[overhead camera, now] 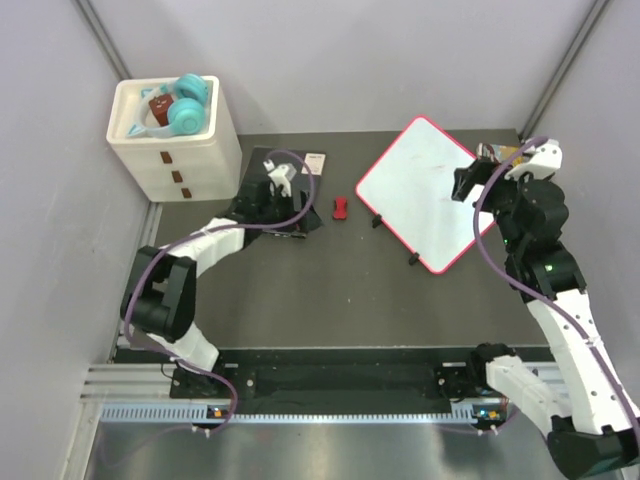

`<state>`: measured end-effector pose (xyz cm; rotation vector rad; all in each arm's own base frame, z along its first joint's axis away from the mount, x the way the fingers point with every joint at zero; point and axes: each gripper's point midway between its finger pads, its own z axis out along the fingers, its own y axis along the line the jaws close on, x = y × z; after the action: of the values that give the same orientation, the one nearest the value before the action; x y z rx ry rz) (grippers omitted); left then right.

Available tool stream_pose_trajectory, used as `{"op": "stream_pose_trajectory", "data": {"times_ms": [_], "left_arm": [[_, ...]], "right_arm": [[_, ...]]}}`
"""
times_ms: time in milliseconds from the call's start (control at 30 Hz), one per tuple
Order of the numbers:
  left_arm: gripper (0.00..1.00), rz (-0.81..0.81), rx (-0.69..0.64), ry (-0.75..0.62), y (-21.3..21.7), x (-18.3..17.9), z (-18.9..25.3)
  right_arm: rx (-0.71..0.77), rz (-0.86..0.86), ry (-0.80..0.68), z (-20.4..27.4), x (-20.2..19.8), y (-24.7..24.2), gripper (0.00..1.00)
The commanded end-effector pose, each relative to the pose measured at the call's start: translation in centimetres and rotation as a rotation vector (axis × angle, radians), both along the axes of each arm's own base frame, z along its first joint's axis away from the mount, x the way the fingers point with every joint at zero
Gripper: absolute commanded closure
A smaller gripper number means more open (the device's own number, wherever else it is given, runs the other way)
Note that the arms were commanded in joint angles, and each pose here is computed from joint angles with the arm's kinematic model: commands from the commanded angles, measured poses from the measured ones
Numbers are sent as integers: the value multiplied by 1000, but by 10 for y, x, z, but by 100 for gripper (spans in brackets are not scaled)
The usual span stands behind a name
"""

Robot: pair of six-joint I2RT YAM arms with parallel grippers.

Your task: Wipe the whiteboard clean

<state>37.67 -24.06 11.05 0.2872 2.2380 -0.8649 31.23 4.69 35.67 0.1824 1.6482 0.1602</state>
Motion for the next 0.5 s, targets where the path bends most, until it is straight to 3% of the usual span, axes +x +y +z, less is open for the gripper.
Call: {"op": "stream_pose_trajectory", "data": {"times_ms": [0, 467], "left_arm": [[1, 14, 27, -63, 31, -4, 37], [1, 72, 5, -108, 44, -4, 58]], "right_arm": [[95, 149, -31, 10, 6, 10, 1], [233, 163, 98, -53, 24, -9, 1]]}}
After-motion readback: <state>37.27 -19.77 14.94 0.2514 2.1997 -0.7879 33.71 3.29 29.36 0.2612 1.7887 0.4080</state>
